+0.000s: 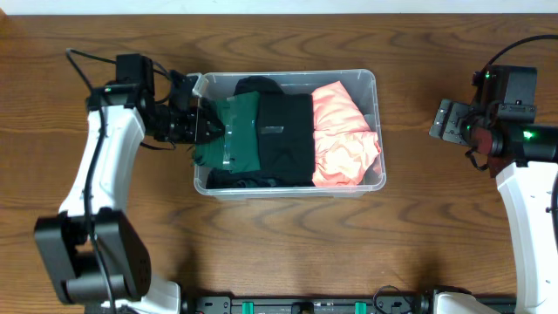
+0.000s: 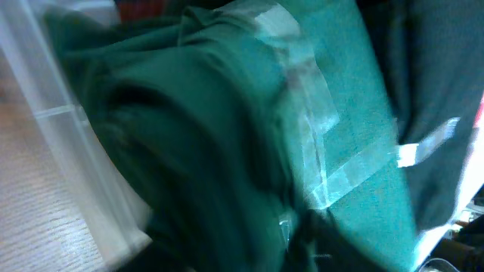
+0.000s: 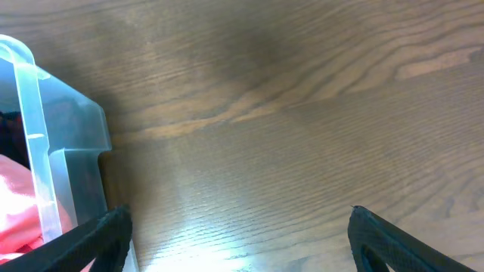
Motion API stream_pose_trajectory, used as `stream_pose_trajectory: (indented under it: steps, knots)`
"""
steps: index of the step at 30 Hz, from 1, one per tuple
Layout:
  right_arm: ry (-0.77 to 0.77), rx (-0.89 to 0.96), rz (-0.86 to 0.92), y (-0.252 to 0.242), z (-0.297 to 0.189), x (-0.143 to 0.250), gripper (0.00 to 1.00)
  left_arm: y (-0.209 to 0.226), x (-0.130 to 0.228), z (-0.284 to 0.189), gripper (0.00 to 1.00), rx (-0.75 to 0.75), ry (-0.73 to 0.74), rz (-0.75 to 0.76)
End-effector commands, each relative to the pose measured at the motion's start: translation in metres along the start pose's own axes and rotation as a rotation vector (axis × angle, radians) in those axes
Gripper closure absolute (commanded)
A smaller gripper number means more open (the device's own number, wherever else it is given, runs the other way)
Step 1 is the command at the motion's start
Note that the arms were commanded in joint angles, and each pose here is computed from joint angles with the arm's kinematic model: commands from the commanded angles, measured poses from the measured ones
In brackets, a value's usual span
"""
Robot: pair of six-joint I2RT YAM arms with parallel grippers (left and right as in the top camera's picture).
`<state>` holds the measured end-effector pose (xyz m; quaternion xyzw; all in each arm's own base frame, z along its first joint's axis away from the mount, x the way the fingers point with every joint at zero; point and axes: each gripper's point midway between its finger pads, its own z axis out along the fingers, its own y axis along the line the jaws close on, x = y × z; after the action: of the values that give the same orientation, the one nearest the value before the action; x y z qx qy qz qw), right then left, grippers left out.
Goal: Pack container
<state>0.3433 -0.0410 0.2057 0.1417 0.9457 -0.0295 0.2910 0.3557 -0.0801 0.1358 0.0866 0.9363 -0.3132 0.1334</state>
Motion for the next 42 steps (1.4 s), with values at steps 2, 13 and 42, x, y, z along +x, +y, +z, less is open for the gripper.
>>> stream_pose_trajectory:
  steps: [2,13,42]
  knots:
    - [0.007,-0.136,-0.107,0.027,0.001,0.002,0.23,0.005,-0.008,-0.012,0.02,-0.089,-0.022,-0.034]
    - [-0.225,-0.493,-0.591,0.166,-0.038,-0.003,0.94,-0.05,-0.025,-0.11,0.02,-0.235,-0.312,0.147]
    - [0.168,-0.41,-0.743,0.228,0.12,0.105,0.99,0.001,0.034,0.042,0.02,-0.167,0.216,-0.016]
